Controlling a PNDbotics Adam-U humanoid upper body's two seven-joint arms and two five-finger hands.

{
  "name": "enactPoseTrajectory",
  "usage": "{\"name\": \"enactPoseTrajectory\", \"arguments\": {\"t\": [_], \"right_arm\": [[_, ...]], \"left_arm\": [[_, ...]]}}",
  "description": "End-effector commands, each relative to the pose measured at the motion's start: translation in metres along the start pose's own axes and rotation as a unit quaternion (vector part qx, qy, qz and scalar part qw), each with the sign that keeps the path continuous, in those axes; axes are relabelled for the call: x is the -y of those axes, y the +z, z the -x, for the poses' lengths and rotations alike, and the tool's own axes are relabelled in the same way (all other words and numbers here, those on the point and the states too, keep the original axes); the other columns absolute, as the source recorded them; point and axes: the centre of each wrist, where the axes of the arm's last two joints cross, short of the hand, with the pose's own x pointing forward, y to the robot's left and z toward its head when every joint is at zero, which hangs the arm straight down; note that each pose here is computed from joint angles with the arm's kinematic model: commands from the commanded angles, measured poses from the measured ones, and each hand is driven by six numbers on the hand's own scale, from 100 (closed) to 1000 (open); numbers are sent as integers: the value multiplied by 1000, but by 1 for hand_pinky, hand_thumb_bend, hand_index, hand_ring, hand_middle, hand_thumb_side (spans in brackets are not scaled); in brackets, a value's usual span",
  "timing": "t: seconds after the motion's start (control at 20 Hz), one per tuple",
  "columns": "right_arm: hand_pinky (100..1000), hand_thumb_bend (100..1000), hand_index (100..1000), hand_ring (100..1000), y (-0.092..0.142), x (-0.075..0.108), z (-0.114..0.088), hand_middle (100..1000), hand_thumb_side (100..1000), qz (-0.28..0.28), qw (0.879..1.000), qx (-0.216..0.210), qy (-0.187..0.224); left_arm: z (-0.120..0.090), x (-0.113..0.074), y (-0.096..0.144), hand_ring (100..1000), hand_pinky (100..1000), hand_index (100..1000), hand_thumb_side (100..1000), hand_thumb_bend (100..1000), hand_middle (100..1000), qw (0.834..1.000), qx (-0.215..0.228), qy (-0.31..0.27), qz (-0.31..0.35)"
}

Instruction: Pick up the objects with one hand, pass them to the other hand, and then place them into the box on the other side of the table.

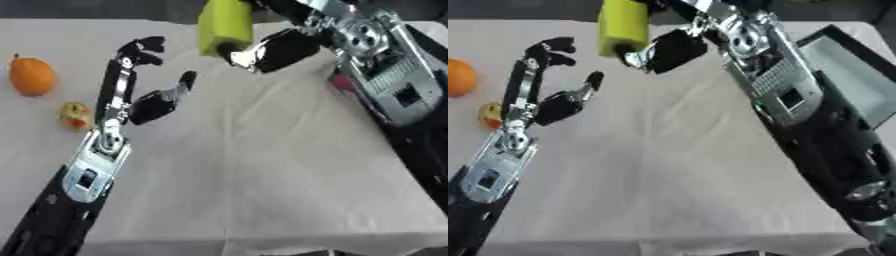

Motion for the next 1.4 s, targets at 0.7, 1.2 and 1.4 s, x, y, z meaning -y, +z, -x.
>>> {"name": "enactPoseTrajectory", "arguments": {"t": [0.7,1.2,1.4], "right_arm": [[937,204,572,758,82,82,95,570,100,225,956,-185,20],[931,220,573,757,109,95,148,570,100,270,920,-280,47],[928,236,577,757,118,97,165,572,100,283,906,-309,61]], "left_arm": [[9,-100,18,634,788,774,369,405,668,990,-18,-45,-133],[9,-117,21,635,788,774,368,401,668,983,-19,-49,-176],[9,-122,22,634,788,774,367,399,668,980,-20,-50,-190]]}}
